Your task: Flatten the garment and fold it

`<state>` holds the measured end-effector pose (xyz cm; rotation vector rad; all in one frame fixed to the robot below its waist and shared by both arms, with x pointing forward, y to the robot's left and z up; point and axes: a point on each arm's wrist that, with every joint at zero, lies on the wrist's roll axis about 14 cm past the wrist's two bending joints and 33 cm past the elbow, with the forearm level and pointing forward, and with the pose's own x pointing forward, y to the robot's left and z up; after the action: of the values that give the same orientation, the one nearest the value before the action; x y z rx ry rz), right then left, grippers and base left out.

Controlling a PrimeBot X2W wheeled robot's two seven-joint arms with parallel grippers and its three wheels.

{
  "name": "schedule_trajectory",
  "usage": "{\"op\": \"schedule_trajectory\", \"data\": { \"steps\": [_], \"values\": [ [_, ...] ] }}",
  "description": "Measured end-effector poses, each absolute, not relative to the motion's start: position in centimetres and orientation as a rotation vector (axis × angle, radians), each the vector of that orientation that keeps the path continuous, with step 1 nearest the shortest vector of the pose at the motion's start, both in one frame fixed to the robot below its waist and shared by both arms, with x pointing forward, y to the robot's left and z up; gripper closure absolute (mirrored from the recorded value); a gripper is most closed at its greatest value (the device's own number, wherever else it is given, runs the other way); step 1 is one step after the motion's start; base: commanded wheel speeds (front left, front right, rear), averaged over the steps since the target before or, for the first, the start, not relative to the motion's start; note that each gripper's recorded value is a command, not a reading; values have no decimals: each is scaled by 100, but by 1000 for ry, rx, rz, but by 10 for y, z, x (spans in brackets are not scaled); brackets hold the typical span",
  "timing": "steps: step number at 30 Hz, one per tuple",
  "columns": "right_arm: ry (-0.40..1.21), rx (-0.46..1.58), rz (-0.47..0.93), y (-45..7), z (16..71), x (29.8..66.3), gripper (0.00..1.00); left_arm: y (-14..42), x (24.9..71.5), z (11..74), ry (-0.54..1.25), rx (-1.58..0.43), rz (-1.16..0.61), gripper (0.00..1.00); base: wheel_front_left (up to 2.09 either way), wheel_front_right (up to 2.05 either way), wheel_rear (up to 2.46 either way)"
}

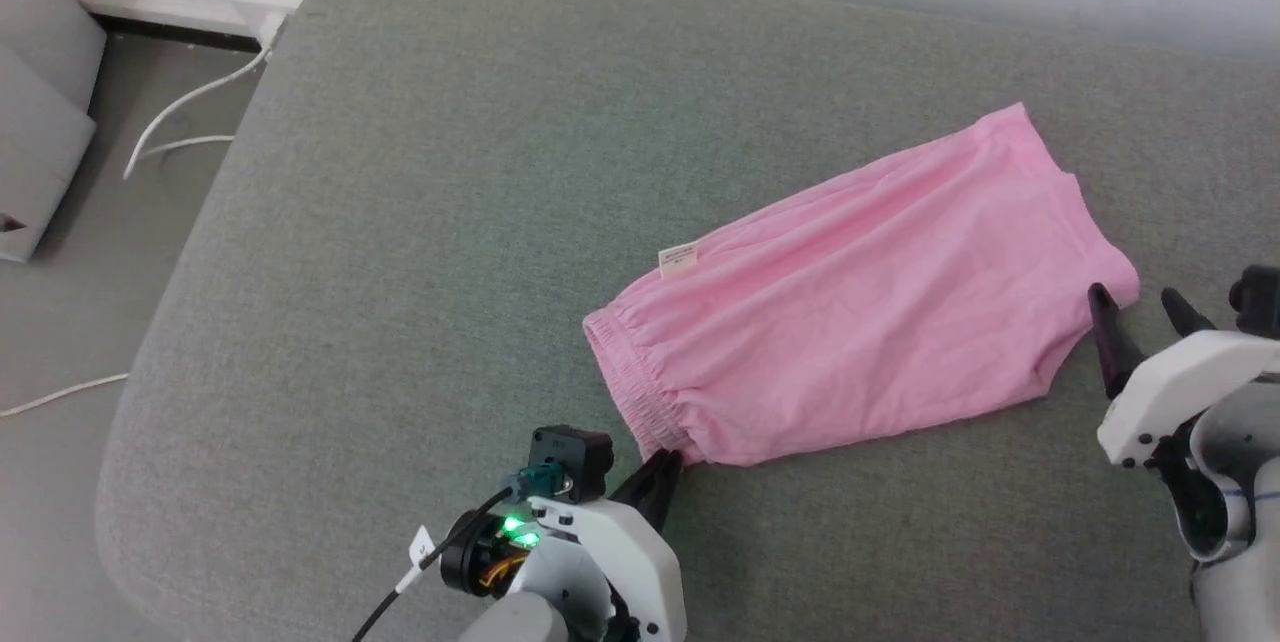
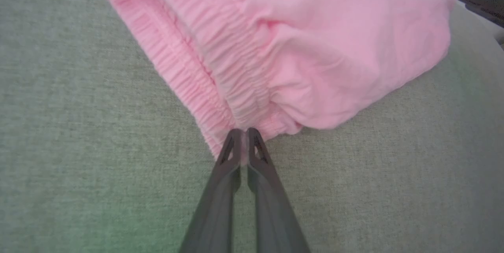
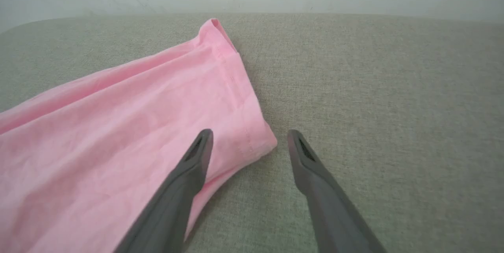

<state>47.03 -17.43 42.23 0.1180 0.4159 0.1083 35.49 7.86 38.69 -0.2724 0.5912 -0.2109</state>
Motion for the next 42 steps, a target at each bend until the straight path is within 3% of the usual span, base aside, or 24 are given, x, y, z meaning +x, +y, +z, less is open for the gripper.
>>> {"op": "schedule_trajectory", "data": {
  "steps": [12,13,14,15,27,35,42],
  "values": [
    [752,119,70,-171,373,496,0,80,361,383,591,-281,-206,100,0,0,0],
    [776,105,74,-170,372,497,28,80,361,383,589,-282,-205,100,0,0,0],
    [799,91,78,-169,371,498,73,81,361,382,590,-282,-203,100,0,0,0],
    [821,72,85,-168,371,499,100,81,361,382,587,-284,-200,100,0,0,0],
    [681,112,82,-173,410,462,100,87,360,399,543,-250,-249,100,0,0,0],
    [641,145,17,-201,428,399,100,85,357,413,566,-191,-359,100,0,0,0],
    [731,294,-61,-221,393,332,100,78,339,407,653,-177,-420,100,0,0,0]
  ]
}}
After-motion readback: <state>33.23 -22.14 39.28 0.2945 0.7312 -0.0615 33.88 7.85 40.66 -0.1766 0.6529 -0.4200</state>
